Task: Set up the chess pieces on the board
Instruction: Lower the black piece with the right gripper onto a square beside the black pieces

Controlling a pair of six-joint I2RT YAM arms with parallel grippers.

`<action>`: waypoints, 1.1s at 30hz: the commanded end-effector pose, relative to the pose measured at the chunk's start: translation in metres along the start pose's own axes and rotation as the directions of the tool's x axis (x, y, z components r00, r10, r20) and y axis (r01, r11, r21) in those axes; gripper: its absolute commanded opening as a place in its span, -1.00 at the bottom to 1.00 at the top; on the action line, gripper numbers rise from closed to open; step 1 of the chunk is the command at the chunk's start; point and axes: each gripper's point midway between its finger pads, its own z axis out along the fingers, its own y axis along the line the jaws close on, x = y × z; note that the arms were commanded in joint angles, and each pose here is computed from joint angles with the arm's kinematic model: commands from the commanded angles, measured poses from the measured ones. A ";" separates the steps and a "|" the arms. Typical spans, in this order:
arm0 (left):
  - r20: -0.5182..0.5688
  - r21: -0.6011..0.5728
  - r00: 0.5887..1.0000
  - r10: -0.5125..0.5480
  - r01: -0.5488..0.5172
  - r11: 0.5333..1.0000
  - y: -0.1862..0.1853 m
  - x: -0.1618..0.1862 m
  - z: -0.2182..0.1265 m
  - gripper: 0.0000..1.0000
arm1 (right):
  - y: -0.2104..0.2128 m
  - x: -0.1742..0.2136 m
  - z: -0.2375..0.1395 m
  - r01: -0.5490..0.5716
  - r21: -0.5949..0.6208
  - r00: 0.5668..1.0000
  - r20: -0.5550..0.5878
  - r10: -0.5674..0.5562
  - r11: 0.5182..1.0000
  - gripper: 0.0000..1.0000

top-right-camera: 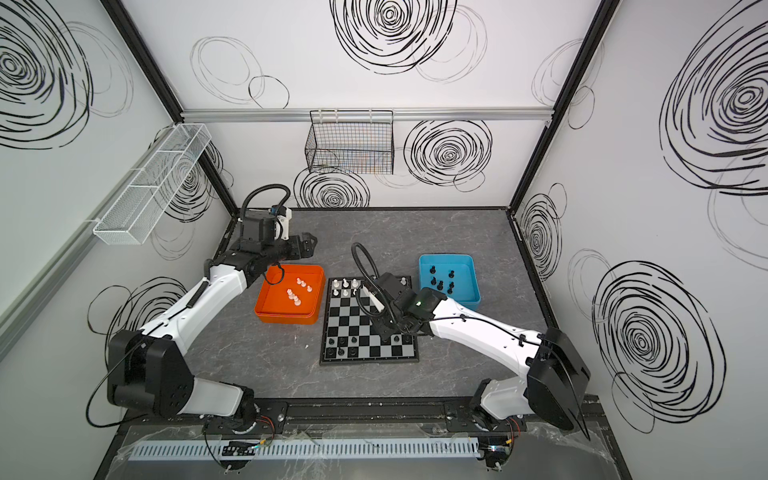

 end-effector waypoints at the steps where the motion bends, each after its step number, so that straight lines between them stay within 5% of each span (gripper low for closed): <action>1: 0.047 0.026 0.999 -0.017 0.016 1.000 -0.003 -0.011 -0.009 0.92 | 0.001 0.000 0.001 0.027 0.025 0.999 0.023 -0.028 0.999 -0.61; 33: 0.013 0.042 0.994 -0.109 0.108 0.993 0.016 0.012 -0.015 0.92 | 0.037 0.049 0.031 0.162 0.071 0.984 -0.082 -0.156 0.984 -0.60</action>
